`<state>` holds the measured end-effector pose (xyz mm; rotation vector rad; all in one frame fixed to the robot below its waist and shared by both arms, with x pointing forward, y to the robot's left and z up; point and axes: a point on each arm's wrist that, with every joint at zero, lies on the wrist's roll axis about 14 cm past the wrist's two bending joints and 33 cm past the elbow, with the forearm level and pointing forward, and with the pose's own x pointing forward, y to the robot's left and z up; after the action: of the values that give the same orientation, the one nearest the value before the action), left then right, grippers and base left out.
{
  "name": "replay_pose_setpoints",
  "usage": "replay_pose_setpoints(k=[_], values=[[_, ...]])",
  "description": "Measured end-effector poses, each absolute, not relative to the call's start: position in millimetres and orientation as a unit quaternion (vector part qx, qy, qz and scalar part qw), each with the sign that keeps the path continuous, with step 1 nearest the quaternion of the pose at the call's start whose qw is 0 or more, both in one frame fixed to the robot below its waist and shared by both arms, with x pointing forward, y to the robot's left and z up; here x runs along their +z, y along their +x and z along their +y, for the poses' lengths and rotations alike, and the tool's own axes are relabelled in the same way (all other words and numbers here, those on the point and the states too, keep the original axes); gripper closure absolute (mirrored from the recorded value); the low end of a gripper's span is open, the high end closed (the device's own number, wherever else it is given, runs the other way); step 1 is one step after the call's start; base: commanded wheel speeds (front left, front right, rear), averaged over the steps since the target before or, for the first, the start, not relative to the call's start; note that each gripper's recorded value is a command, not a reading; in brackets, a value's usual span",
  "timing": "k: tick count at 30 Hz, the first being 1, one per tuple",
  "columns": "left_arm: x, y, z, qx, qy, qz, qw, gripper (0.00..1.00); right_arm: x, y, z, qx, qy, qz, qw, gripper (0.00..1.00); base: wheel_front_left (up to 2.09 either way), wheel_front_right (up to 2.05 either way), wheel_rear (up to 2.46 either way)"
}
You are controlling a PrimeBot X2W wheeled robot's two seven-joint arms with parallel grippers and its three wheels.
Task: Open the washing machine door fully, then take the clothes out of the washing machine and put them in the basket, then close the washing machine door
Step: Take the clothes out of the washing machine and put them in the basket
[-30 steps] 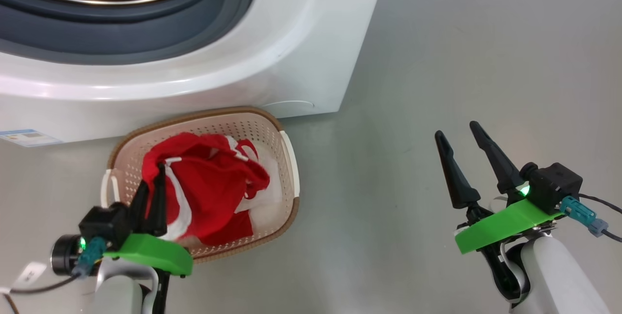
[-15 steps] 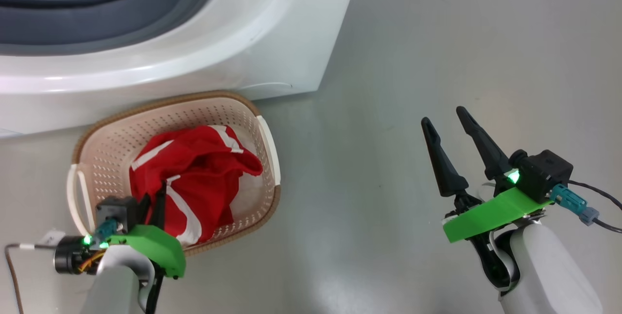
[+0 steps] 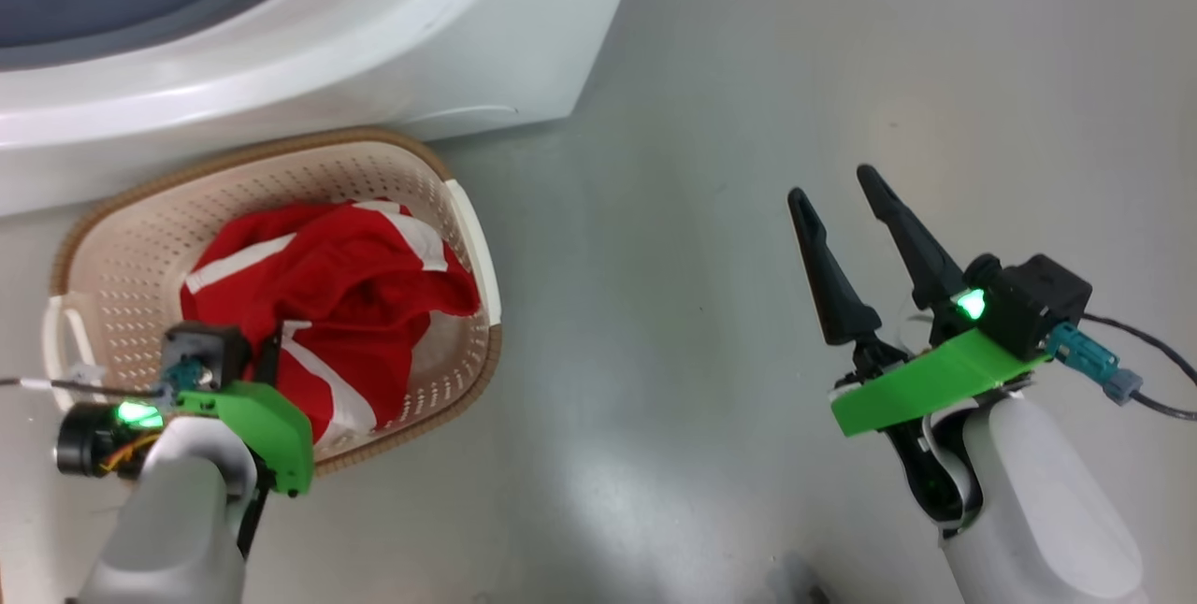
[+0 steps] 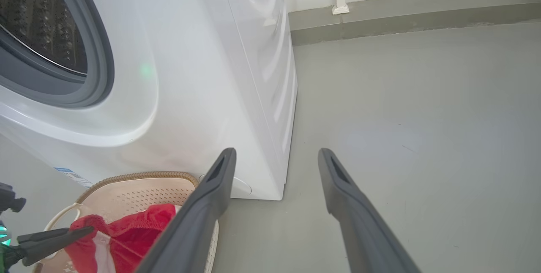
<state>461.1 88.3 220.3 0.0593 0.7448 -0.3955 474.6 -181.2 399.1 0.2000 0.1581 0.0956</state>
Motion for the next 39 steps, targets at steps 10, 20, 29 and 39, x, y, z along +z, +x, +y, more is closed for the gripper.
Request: replay_pose_setpoints(k=[10, 20, 29, 39], values=[[188, 467, 85, -0.201, 0.037, 0.400, 0.894, 0.96, 382, 479, -187, 0.040, 0.095, 0.096, 0.990, 0.00, 0.00, 0.00, 0.00], [182, 477, 88, -0.164, -0.003, 0.408, 0.898, 0.00, 378, 482, -189, 0.038, 0.091, 0.098, 0.990, 0.00, 0.00, 0.00, 0.00], [201, 485, 97, -0.141, -0.017, 0.390, 0.910, 0.00, 388, 484, -187, 0.044, 0.092, 0.087, 0.991, 0.00, 0.00, 0.00, 0.00], [242, 493, 110, -0.108, -0.046, 0.334, 0.935, 0.00, 404, 481, -188, 0.041, 0.095, 0.072, 0.992, 0.00, 0.00, 0.00, 0.00]])
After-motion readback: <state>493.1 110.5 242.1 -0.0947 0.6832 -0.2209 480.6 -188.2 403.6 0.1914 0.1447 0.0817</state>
